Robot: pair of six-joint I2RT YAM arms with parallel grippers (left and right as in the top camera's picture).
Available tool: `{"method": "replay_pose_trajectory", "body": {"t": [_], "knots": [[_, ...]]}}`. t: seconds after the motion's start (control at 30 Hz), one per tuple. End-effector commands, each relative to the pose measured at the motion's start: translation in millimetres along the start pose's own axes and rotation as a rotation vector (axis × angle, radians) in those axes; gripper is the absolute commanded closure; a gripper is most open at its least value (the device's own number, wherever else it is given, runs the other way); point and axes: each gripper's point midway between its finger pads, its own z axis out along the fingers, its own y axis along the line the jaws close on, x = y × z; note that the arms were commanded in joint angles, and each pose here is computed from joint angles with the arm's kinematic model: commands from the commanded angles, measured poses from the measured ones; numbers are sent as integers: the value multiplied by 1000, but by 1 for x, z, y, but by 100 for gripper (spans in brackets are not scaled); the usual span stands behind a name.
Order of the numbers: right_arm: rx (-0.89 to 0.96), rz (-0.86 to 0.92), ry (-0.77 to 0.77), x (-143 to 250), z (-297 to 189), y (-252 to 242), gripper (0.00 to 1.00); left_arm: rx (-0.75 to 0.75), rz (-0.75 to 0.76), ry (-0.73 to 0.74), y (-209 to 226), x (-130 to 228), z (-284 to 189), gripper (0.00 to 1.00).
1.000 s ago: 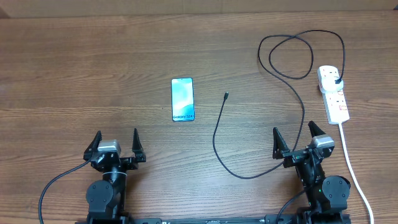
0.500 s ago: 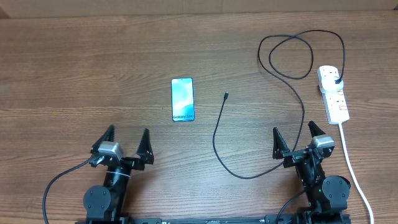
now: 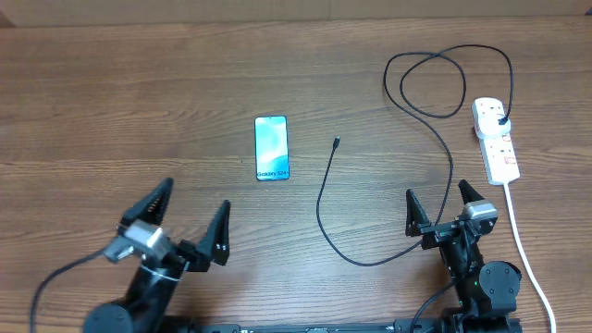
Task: Plug charger to phone and switch on socket
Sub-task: 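Move the left gripper over the smartphone and lower toward it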
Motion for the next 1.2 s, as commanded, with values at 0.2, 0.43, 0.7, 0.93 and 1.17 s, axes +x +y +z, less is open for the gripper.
{"method": "replay_pose_trajectory", "body": {"t": [0.2, 0.43, 0.7, 0.93, 1.17], "knots": [[5, -2, -2, 2, 0, -1, 0, -28, -207, 699, -5, -30, 57, 0], [5, -2, -2, 2, 0, -1, 0, -55, -405, 971, -11, 12, 87, 0], [5, -2, -2, 2, 0, -1, 0, -668, -241, 1361, 29, 82, 82, 0], [5, -2, -2, 2, 0, -1, 0, -610, -320, 1489, 23, 151, 132, 0], [5, -2, -2, 2, 0, -1, 0, -581, -274, 1507, 29, 184, 152, 0]]}}
